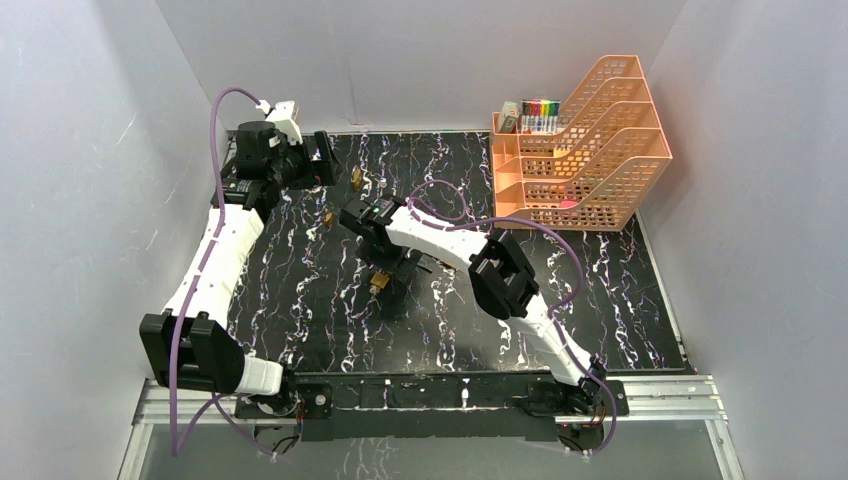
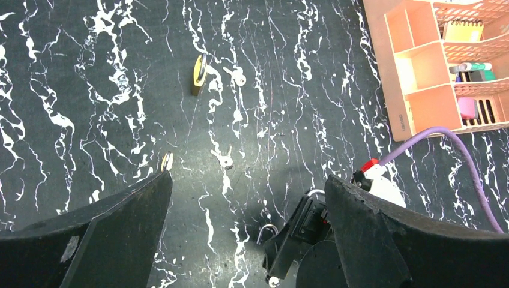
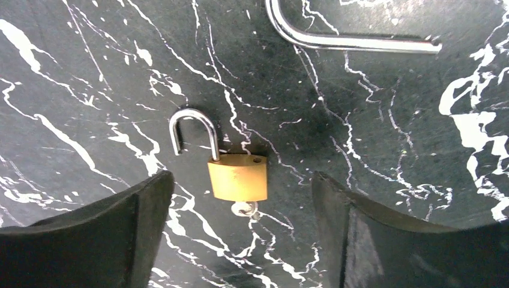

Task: Lock with the key
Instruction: Pick up the lock from the center of the board.

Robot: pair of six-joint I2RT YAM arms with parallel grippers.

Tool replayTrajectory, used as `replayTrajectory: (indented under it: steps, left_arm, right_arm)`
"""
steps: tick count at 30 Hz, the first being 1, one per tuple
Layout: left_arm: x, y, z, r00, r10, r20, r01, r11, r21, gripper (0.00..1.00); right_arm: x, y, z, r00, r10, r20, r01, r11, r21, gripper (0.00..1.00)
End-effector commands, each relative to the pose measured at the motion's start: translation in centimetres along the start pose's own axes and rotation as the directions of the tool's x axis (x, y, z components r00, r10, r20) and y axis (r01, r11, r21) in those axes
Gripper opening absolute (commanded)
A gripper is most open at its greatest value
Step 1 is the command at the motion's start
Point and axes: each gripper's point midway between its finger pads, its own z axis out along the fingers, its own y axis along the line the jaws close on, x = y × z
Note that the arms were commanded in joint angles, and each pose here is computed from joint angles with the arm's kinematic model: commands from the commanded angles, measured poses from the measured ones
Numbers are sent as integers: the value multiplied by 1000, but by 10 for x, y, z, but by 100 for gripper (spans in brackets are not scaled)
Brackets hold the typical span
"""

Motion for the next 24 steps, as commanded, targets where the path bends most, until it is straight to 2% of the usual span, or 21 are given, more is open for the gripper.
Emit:
replayTrajectory:
  steps: [1,10,20,22,24]
  left_arm:
    - [-10,5,-16,999,-7,45,7,1000,-3,98]
    - [-10,12,-18,999,-17,45,17,1000,-12,98]
    - [-7,15,-16,999,-29,38,29,1000,0,98]
    - [-7,17,-16,999,-32,38,32,999,-3,98]
    - [-7,18,-16,999,-34,39,34,999,-3,98]
  right_arm:
    - [-2,-7,-8,999,38,-11,-38,999,27,84]
    - [10,-4,10,998,21,-53,-19,999,32,63]
    - [21,4,26,996,-12,-91,14,1000,22,63]
    - [23,3,30,995,-17,-100,20,999,28,57]
    - [25,1,33,994,-24,-107,28,999,32,45]
